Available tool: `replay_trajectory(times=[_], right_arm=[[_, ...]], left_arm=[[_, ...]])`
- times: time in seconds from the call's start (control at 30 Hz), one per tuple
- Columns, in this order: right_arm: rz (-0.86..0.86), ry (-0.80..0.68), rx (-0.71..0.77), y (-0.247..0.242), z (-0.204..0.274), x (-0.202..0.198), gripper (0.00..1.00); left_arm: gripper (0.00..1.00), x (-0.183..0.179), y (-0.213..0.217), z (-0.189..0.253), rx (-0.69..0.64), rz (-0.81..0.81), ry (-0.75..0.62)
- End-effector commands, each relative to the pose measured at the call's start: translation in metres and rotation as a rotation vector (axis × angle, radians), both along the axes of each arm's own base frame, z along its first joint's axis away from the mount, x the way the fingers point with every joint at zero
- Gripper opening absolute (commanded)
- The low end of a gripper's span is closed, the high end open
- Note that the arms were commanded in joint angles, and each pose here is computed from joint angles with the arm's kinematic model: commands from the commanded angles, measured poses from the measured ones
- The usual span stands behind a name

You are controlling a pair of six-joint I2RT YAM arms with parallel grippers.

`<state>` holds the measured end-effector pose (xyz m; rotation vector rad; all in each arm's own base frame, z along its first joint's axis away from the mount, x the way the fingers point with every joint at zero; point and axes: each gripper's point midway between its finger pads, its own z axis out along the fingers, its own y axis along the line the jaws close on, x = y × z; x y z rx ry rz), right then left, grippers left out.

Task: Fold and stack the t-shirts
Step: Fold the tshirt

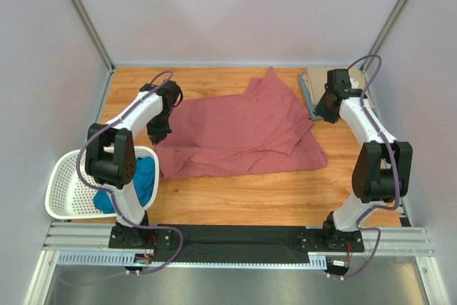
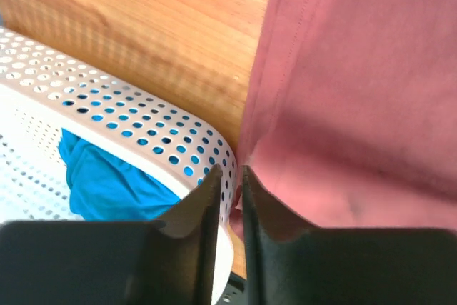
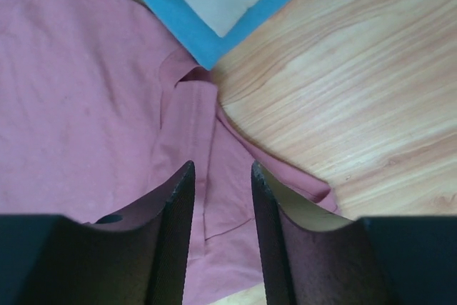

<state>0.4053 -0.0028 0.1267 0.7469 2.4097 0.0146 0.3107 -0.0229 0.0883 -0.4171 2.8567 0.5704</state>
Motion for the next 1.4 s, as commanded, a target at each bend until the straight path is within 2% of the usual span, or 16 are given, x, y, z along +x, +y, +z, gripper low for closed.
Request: replay_trajectory(times=[0.0,0.13,0.2,0.27,0.43,0.57,0.73,0.93,1.13,1.37], right_arm=[[-0.096,0.038,-0.051,-0.014,0.01,-0.007,0.4],[-0.127,0.076,-0.047,-0.016,0.013,-0.034,0.41],[-0.155,0.137,-0.032,-0.014,-0.001,-0.056,0.41],[-0.162,0.135,-0.015,-0.011,-0.006,-0.064,0.38],[-0.244,0.249,-0.087,-0.027,-0.014,-0.078,0.37],[-0.265,0.231,-0.053,-0.023,-0.018,-0.086,0.39],[-0.263,0.242,-0.011,-0.016,-0.041,-0.091,0.4],[-0.307,0.266,-0.007,-0.03,-0.075,-0.103,0.4],[-0.365,0.314,-0.013,-0.043,-0.11,-0.125,0.38],[-0.433,0.285,-0.014,-0.057,-0.113,-0.139,0.26]], left_arm=[[0.27,0.012,0.006,0.022,0.012,0.001,-0.068],[0.33,0.017,0.008,0.051,0.034,-0.012,-0.117],[0.33,0.022,-0.004,0.061,-0.007,-0.06,-0.154],[0.33,0.022,-0.034,0.064,-0.106,-0.174,-0.179],[0.33,0.006,-0.096,0.054,-0.355,-0.317,-0.139],[0.34,-0.007,-0.117,0.043,-0.466,-0.345,-0.148],[0.34,-0.018,-0.131,0.027,-0.56,-0.303,-0.138],[0.34,-0.023,-0.12,-0.011,-0.486,-0.237,-0.049],[0.33,-0.017,-0.112,-0.017,-0.433,-0.174,-0.068],[0.31,-0.007,-0.099,-0.019,-0.328,-0.129,-0.049]])
